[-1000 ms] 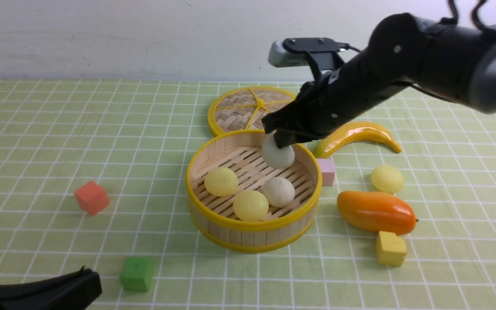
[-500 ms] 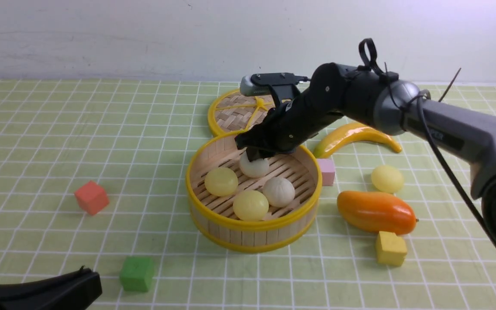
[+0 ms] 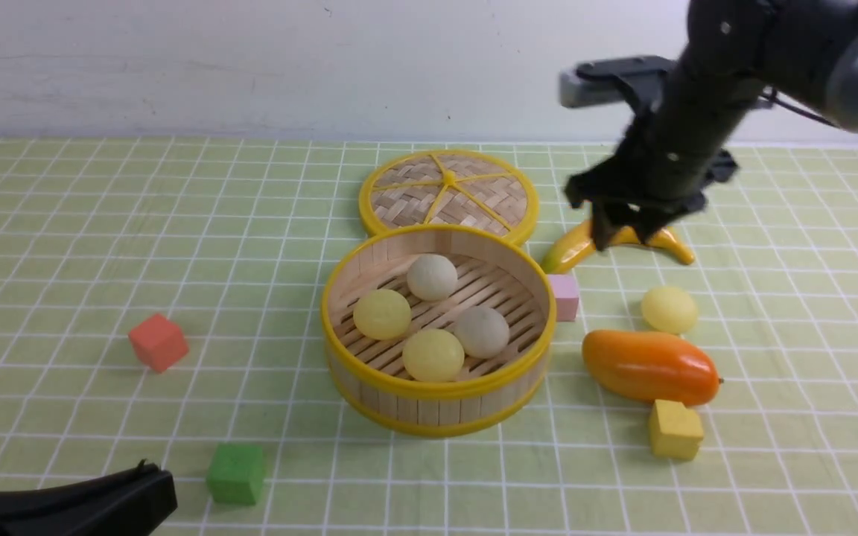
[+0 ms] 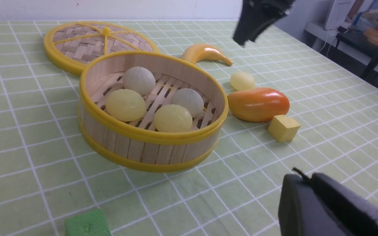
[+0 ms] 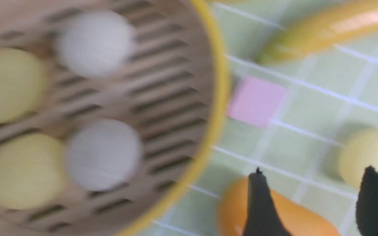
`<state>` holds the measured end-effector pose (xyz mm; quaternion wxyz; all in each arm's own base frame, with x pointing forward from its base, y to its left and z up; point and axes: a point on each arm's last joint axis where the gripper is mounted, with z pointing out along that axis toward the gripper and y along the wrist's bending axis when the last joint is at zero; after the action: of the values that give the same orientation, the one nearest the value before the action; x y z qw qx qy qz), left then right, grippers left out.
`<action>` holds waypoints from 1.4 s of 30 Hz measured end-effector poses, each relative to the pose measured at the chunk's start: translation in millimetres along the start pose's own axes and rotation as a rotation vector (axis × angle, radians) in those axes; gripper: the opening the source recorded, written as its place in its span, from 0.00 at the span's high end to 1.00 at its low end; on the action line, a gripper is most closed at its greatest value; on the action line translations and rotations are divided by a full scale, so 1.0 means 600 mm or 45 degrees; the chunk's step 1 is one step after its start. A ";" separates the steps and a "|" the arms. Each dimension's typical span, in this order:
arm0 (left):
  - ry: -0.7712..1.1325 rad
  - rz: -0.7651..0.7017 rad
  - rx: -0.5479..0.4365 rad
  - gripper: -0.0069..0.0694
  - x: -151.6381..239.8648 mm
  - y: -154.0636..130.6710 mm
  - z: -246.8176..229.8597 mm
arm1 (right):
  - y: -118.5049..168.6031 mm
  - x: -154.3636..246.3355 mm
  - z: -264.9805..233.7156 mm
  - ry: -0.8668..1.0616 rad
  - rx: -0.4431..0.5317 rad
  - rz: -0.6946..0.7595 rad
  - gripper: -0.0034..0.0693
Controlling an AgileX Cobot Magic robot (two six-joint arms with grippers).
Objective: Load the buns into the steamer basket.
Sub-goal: Use the right arm to grab a steamed stuffed bun
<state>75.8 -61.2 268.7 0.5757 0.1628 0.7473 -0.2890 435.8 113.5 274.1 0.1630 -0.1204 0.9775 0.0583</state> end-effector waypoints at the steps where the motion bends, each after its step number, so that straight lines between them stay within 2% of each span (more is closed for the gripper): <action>1: 0.000 0.000 0.000 0.87 0.000 0.000 0.000 | -0.023 0.012 0.016 0.048 0.025 0.044 0.53; 4: 0.000 0.000 0.000 0.86 0.000 0.000 0.000 | -0.065 0.027 0.047 0.085 0.037 0.160 0.64; 6: 0.000 0.000 0.000 0.86 0.000 0.000 0.000 | -0.078 0.026 0.056 0.039 0.020 0.204 0.65; 11: 0.000 0.000 0.000 0.85 0.000 0.000 0.000 | -0.101 0.012 0.061 -0.103 0.017 0.262 0.60; 17: 0.000 0.000 0.000 0.85 0.000 0.000 0.000 | -0.120 0.013 0.095 -0.091 0.013 0.303 0.54; 30: 0.000 0.000 0.000 0.84 0.000 0.000 0.000 | -0.122 0.015 0.136 -0.063 -0.006 0.328 0.54; 36: 0.000 0.000 0.000 0.83 0.000 0.000 0.000 | -0.126 0.016 0.140 -0.060 -0.003 0.331 0.68; 38: 0.000 0.000 0.000 0.83 0.000 0.000 0.000 | -0.127 0.016 0.139 -0.061 0.000 0.309 0.84; 39: 0.000 0.000 0.000 0.83 0.000 0.000 0.000 | -0.127 0.016 0.139 -0.061 -0.001 0.309 0.85; 40: 0.000 0.000 0.000 0.83 0.000 0.000 0.000 | -0.127 0.016 0.134 -0.062 0.000 0.291 0.92; 42: 0.000 0.000 0.000 0.83 0.000 0.000 0.000 | -0.126 0.016 0.123 -0.061 -0.001 0.282 0.95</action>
<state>75.8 -61.2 268.7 0.5757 0.1628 0.7473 -0.2890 468.6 49.9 196.0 0.1787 -0.0103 0.9807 0.0792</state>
